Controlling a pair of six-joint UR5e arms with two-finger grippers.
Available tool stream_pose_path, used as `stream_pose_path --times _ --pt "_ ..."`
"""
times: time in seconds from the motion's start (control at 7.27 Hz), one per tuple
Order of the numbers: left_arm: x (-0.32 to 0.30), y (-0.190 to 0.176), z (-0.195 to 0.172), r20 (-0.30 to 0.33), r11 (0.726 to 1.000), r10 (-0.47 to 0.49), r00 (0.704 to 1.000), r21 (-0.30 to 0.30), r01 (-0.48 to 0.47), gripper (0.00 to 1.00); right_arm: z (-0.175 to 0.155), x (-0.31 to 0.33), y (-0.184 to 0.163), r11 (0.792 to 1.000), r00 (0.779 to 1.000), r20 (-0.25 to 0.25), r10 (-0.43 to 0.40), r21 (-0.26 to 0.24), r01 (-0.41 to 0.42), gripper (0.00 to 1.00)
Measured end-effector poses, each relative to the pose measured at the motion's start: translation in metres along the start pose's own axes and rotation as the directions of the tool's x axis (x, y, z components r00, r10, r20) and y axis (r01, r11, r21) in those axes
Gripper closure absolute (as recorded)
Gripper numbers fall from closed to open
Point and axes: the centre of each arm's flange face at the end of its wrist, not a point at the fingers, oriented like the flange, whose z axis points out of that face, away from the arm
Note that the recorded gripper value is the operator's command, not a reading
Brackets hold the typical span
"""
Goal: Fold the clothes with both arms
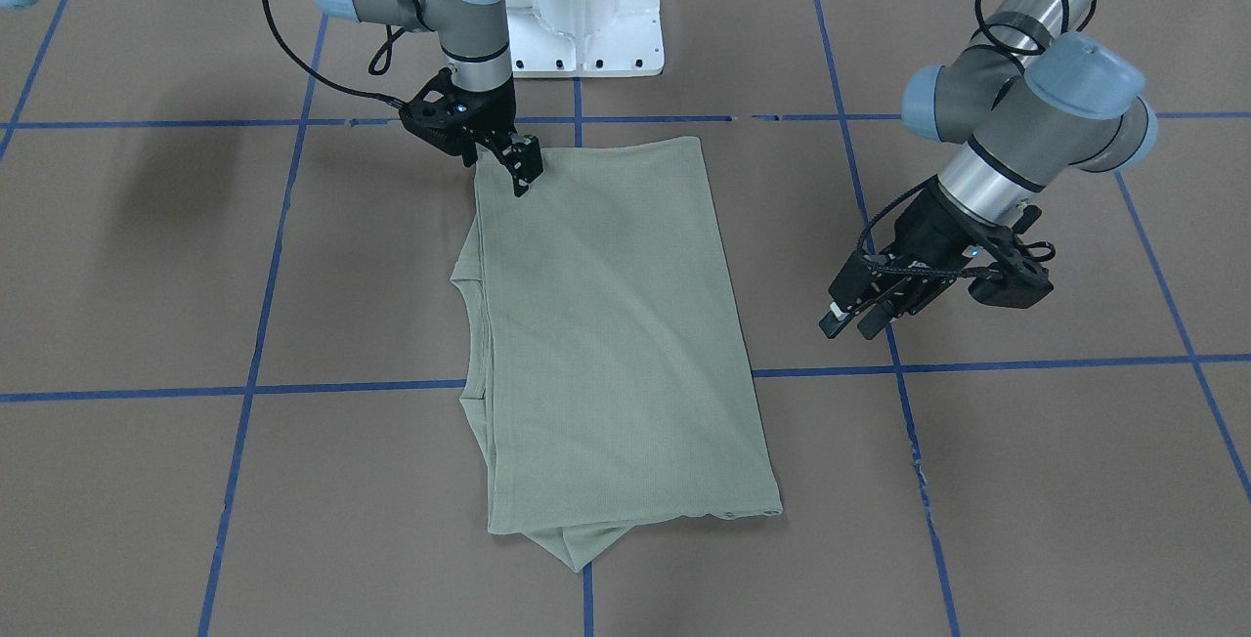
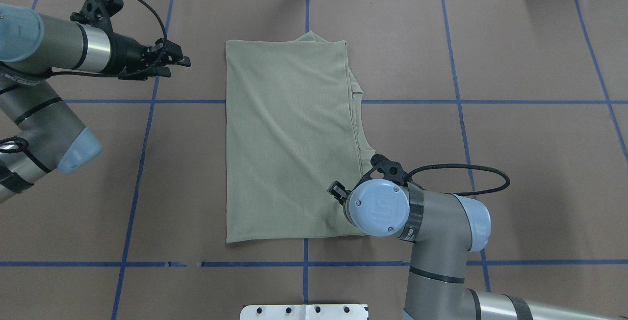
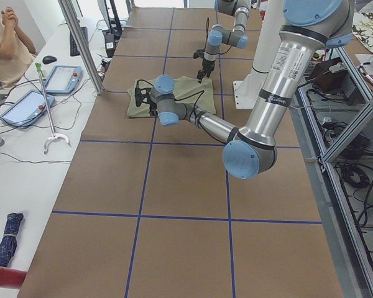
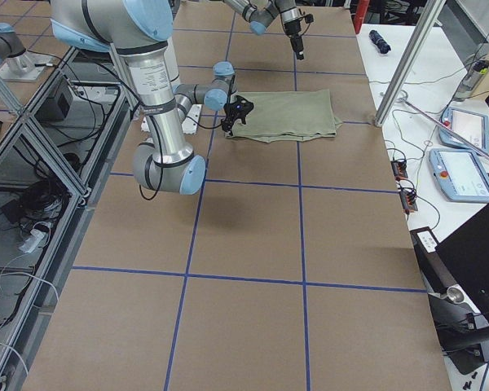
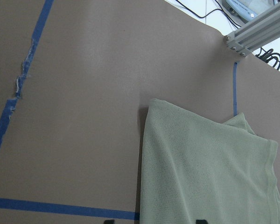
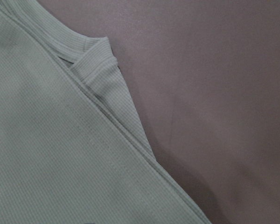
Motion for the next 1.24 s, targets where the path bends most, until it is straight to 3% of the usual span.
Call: stream_pose_path --times 0.28,0.41,0.55,1.24 --pt "-0.0006 -0.0001 0.0004 0.001 1.000 0.000 1.000 0.000 0.000 0.34 0.0037 -0.0014 0.0028 1.000 1.000 0.016 0.003 -0.014 -0.003 0.38" --pt "-0.0005 -0.0001 0.0004 0.001 1.000 0.001 1.000 0.000 -0.001 0.34 0.0050 -0.0006 0.0047 1.000 1.000 0.016 0.001 -0.018 -0.001 0.77" --pt "-0.0004 -0.0001 0.0003 0.000 1.000 0.001 1.000 0.000 -0.001 0.34 0.0058 0.0003 0.0064 1.000 1.000 0.015 -0.001 -0.020 0.001 1.00" --pt "0.0012 0.0006 -0.0009 -0.003 1.000 0.002 1.000 -0.003 -0.002 0.34 0.0010 -0.0010 0.0074 0.999 1.000 0.024 -0.018 -0.029 0.019 1.00"
